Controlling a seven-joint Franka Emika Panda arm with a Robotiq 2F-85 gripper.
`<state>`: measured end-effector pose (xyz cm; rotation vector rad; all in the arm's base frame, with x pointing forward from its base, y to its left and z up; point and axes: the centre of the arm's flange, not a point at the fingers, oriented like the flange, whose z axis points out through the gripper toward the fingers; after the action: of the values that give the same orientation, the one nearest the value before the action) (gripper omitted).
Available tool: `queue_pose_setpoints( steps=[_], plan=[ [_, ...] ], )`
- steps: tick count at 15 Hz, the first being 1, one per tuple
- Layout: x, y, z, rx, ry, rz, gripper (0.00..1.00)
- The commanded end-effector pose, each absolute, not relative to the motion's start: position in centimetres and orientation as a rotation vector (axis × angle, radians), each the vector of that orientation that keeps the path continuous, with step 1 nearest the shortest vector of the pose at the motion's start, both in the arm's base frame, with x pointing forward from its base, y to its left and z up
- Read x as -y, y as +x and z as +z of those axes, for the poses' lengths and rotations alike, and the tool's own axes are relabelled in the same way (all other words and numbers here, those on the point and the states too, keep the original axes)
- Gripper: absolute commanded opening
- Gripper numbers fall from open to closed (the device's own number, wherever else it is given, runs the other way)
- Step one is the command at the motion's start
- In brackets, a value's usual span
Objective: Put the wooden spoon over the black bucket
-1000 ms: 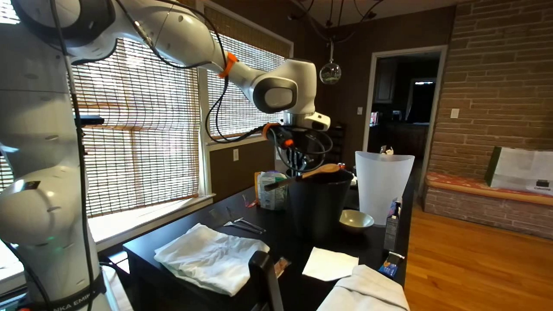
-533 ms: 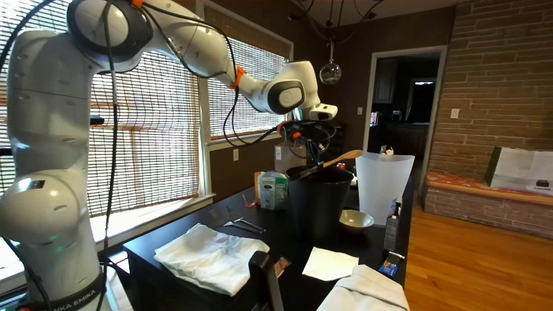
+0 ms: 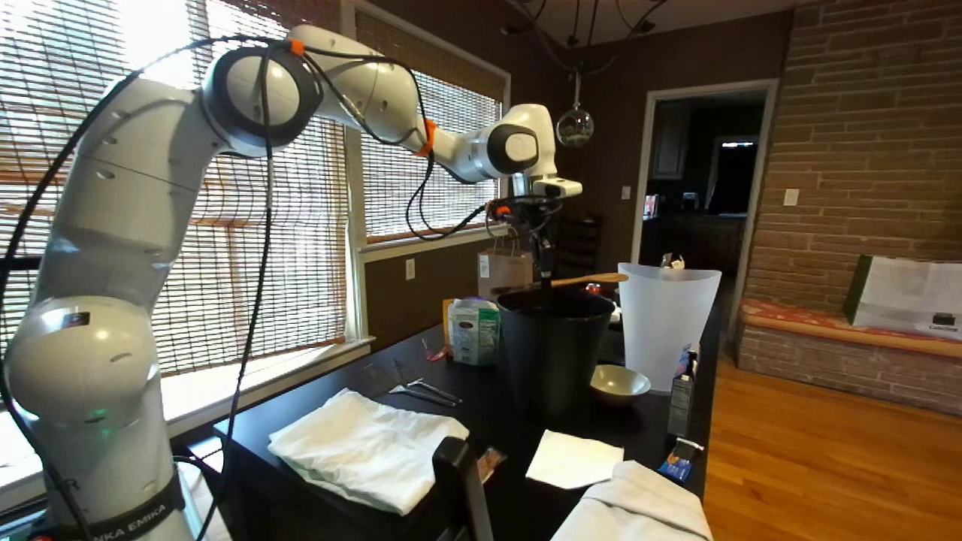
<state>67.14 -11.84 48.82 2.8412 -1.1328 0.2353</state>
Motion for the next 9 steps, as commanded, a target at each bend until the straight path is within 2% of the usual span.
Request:
queue_pose_setpoints(
  steps=[1, 9],
  plan=[
    [10.5, 71.4, 49.1, 1.308, 2.768, 0.125, 0.05],
    [8.6, 74.7, 47.0, 1.596, 2.734, 0.132, 0.05]
  ],
)
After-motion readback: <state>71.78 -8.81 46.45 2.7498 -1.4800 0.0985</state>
